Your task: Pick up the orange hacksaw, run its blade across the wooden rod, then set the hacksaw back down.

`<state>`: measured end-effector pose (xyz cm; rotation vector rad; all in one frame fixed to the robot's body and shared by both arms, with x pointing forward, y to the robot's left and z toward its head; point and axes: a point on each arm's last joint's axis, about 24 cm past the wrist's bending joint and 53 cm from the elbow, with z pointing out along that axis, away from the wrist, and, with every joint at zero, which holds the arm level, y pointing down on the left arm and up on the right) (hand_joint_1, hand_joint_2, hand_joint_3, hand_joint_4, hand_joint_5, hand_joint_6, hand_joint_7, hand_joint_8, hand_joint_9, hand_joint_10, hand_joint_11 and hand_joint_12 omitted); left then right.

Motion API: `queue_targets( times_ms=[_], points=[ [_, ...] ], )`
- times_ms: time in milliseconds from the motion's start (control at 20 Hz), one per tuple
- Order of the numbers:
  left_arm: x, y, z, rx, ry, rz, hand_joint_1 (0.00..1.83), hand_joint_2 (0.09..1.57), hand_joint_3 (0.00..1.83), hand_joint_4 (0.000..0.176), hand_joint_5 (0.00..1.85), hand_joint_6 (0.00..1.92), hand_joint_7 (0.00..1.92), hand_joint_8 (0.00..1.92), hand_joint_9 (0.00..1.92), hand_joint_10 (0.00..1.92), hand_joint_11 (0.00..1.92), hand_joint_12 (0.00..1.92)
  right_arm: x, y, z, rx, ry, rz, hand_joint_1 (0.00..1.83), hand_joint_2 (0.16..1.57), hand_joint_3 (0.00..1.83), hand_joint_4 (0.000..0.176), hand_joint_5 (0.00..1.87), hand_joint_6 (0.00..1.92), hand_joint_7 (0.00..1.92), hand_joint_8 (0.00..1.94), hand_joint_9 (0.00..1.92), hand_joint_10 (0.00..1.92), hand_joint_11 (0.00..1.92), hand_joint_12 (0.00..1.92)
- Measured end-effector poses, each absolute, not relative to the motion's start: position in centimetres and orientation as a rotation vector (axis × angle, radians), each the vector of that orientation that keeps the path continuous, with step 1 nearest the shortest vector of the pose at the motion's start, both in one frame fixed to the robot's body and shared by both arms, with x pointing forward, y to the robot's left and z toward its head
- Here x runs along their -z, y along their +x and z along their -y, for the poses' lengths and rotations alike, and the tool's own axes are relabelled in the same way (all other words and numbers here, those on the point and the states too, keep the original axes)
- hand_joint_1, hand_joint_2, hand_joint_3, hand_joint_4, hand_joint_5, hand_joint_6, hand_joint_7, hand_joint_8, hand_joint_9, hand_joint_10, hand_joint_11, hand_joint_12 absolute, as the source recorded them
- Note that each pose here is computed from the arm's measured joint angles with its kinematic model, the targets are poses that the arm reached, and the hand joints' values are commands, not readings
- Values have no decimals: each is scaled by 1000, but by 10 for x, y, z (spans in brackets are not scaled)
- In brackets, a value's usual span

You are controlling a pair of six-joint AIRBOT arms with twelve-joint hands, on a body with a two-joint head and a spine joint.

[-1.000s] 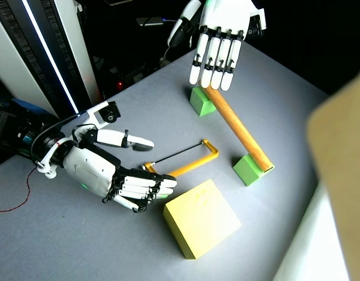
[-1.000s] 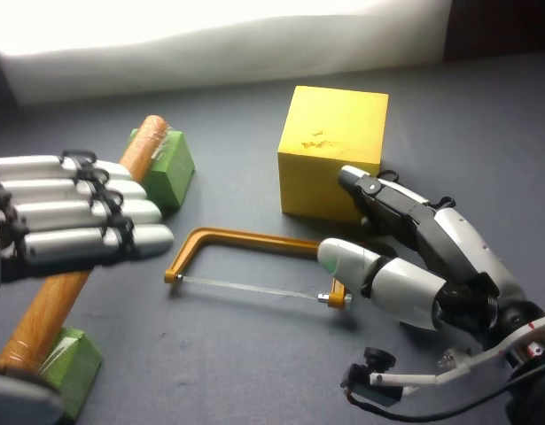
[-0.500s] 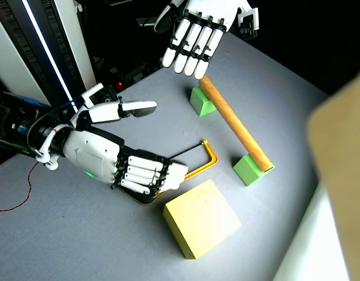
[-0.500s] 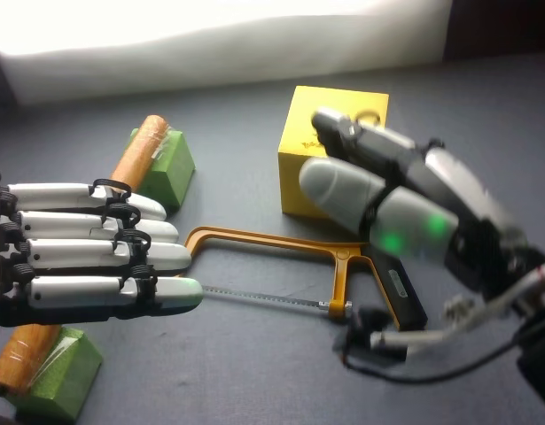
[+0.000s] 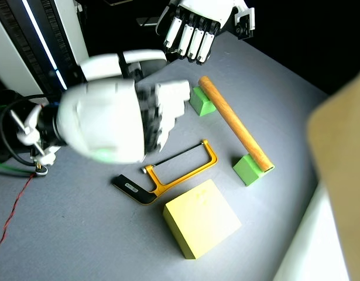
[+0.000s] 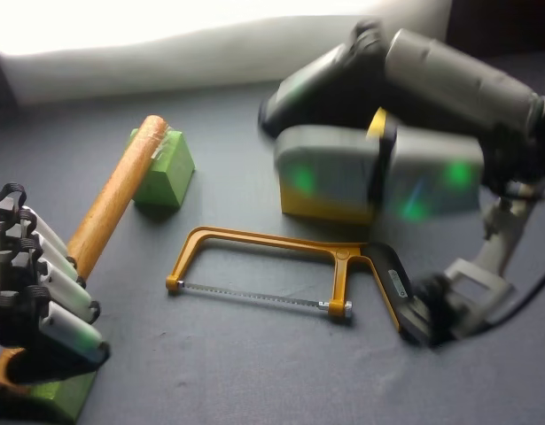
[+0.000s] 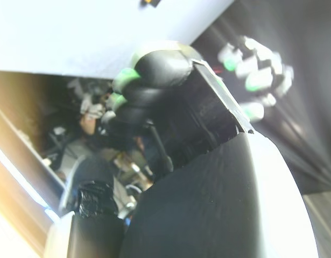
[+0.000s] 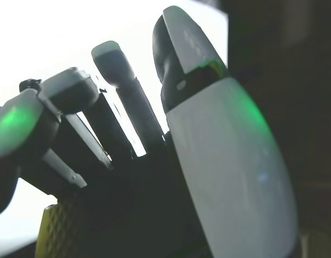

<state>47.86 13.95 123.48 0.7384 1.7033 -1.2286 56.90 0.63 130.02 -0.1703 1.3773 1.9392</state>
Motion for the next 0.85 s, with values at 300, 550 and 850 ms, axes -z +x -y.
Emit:
queue_targets(
  times_ms=[300, 550, 850],
  points=[
    [-1234, 480, -142, 1225, 738, -1708, 167, 1517, 5, 65, 1230, 1921, 1342, 1921, 1417, 1921, 1509, 1921, -1287, 496, -33, -1778, -965, -1278, 191, 1541, 8, 0, 1111, 1921, 1369, 1941, 1565, 1921, 1688, 1921],
    [-1235, 481, -144, 1225, 739, -1702, 209, 1514, 0, 54, 1223, 1921, 1327, 1921, 1376, 1921, 1466, 1921, -1282, 480, -32, -1582, -1342, -1133, 231, 1534, 0, 0, 1105, 1921, 1351, 1941, 1529, 1921, 1667, 1921],
    [-1237, 482, -147, 1223, 745, -1694, 213, 1505, 0, 22, 1192, 1921, 1299, 1921, 1360, 1921, 1467, 1921, -1269, 478, -29, -1478, -1496, -1101, 246, 1518, 0, 0, 1100, 1921, 1338, 1941, 1511, 1921, 1651, 1921]
  ],
)
